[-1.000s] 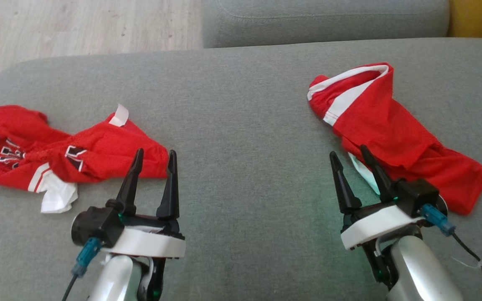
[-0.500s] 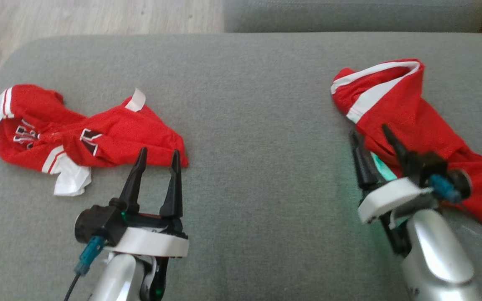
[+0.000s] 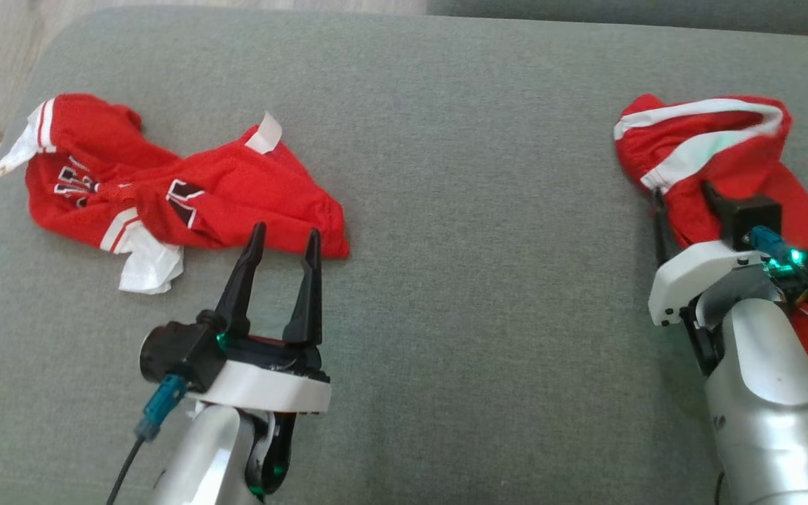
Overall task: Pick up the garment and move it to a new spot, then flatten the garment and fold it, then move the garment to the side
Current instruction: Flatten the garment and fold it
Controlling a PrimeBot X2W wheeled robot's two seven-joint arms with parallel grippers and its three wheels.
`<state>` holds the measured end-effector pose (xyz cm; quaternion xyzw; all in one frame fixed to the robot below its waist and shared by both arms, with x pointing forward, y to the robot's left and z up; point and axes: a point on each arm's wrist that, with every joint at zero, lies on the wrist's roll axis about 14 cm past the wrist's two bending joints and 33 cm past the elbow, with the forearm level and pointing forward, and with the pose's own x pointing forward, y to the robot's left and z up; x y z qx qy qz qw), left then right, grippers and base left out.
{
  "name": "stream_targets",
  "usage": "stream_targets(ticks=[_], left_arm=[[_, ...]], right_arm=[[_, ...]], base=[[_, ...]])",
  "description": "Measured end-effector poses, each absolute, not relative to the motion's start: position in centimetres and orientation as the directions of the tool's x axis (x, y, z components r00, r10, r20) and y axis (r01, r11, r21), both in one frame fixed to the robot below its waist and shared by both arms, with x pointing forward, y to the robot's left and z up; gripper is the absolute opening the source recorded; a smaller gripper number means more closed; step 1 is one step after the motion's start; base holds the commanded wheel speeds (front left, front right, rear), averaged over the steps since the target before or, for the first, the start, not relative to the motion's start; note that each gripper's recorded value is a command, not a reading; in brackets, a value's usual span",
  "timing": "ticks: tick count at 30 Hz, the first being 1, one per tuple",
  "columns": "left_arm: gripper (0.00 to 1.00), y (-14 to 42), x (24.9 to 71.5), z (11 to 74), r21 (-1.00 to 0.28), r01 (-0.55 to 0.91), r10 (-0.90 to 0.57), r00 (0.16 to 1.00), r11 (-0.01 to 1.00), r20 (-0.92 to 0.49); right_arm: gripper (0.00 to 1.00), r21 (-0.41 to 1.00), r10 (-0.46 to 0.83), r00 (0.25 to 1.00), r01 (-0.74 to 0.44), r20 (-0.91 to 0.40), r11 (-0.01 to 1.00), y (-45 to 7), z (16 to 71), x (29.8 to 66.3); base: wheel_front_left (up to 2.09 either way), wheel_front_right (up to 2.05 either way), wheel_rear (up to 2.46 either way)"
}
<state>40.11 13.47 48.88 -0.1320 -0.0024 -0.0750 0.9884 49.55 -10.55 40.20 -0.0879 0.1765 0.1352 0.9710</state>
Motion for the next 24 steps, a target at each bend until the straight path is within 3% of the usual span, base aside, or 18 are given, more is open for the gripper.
stream_targets(ticks=[6,12,20,24], left_arm=[[1.0,13.8,40.1,48.7,-0.266,0.136,-0.136,0.991,0.954,0.019],[1.0,13.4,39.9,49.4,-0.264,0.149,-0.144,0.989,0.953,0.038],[1.0,13.4,39.4,50.9,-0.259,0.16,-0.144,0.986,0.953,0.078],[1.0,13.7,39.0,51.0,-0.261,0.152,-0.135,0.988,0.953,0.081]], right_arm=[[0.0,-0.077,0.273,0.915,-0.308,-0.299,0.948,-9.2,41.1,50.3],[0.0,-0.008,0.392,0.898,-0.401,-0.2,0.916,-5.3,43.8,49.6],[0.0,0.231,0.531,0.847,-0.514,-0.016,0.826,0.6,50.2,47.8],[0.0,0.31,0.529,0.847,-0.493,-0.04,0.813,0.7,50.1,47.6]], base=[[0.0,0.0,0.0],[0.0,0.0,0.0],[0.0,0.0,0.0],[0.0,0.0,0.0]])
